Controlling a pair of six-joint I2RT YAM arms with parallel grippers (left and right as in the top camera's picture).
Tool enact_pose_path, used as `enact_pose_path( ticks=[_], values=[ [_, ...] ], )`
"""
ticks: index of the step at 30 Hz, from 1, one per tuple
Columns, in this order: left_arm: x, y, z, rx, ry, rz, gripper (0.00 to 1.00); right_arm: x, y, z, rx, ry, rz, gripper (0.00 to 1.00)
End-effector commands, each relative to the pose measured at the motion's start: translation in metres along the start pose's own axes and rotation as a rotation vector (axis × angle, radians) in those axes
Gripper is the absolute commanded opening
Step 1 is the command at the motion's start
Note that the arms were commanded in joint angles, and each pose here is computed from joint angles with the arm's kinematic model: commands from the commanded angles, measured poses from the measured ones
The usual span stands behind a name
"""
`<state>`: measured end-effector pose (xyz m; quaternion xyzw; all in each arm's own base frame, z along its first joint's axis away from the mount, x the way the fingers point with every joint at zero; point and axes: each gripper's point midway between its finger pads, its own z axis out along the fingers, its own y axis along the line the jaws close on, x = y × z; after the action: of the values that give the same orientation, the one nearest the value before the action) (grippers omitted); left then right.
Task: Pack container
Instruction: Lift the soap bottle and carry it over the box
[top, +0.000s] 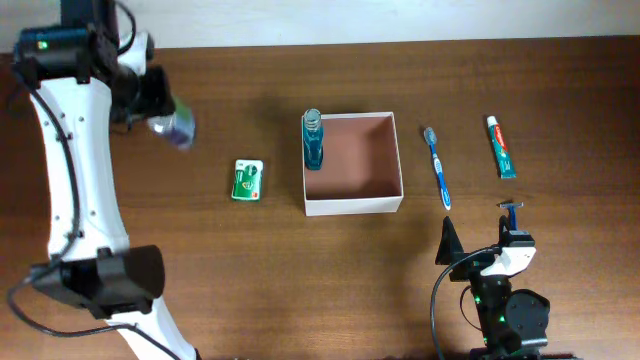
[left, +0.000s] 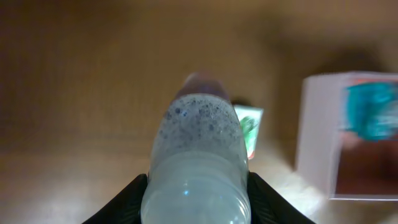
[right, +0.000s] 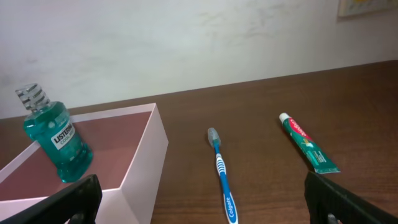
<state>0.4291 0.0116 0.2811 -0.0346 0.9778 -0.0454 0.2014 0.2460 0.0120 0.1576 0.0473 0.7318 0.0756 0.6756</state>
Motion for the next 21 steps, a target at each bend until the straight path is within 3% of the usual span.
enact_pose_path(
  ticks=[1,11,21],
  values=[
    [-0.02,-0.047,-0.046,0.079,-0.16,0.063,0.06,0.002,0.002,0.0,-0.008,0.004,-0.004,0.98],
    [-0.031,-0.184,-0.096,0.273,-0.39,0.298,0.06,0.002,0.002,0.0,-0.008,0.004,-0.004,0.98],
    [-0.012,-0.265,-0.091,0.301,-0.415,0.307,0.07,0.002,0.002,0.0,-0.008,0.004,-0.004,0.98]
  ],
)
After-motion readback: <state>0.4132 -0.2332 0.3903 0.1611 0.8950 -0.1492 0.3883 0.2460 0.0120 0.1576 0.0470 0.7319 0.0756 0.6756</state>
